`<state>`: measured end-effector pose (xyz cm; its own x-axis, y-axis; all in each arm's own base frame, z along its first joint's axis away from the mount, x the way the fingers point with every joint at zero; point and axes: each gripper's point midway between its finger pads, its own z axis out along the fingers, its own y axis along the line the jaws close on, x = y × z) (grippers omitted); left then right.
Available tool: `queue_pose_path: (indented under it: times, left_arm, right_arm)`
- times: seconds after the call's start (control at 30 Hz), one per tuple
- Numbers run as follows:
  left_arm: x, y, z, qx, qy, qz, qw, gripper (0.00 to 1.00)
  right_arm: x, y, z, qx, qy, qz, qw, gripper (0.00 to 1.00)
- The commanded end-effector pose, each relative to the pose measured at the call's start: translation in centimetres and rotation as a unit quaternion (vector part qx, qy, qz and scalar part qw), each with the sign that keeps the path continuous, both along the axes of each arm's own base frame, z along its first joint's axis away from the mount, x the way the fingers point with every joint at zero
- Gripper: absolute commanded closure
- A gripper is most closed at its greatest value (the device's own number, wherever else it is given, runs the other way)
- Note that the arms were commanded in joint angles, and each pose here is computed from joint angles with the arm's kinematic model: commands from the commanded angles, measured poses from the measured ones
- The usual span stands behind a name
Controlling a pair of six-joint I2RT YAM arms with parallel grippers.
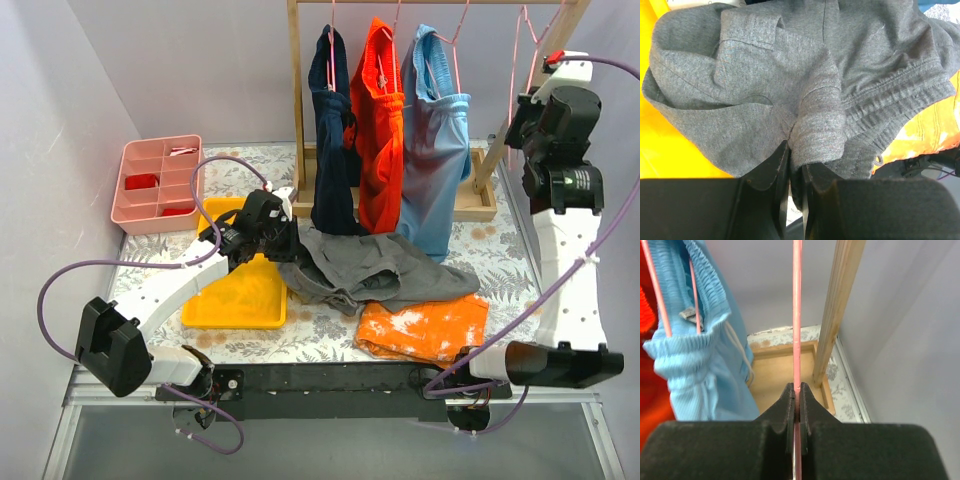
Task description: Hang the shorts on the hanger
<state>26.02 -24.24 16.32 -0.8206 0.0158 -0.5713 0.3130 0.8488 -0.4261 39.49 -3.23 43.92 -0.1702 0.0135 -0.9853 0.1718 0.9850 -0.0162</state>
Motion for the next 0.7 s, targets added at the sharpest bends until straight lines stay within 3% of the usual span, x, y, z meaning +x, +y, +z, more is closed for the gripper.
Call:
queue_pose_path:
  times: [0.0,0.2,0.37,0.57,0.67]
  left_arm:
    - [0.0,0.5,1.0,-0.008,-0.017,0.015,1.000,0.89]
    - [-0.2,0.6,0.6,-0.015,-0.014,0.024,1.000,0.90]
    - [0.4,1.5,0.6,0.003,-0.034,0.042,0.999,0.90]
    - [1.4,2.3,-0.2,0.016,-0.039,0.068,0.997,0.90]
    - [1.7,2.7,-0.2,0.015,-0.036,0.079,0.996,0.90]
  right_arm:
    - [-4.5,0.5,1.0,0.042,-0.010,-0.007,0.999,0.99]
    - [-10.6,1.9,-0.4,0.079,0.009,0.017,0.997,0.99]
    - [-17.0,4.0,1.7,0.091,-0.029,0.076,0.993,0.99]
    - [-22.2,9.3,5.0,0.107,-0.044,0.228,0.967,0.99]
    - [-23.9,12.4,5.7,0.118,-0.049,0.318,0.939,0.99]
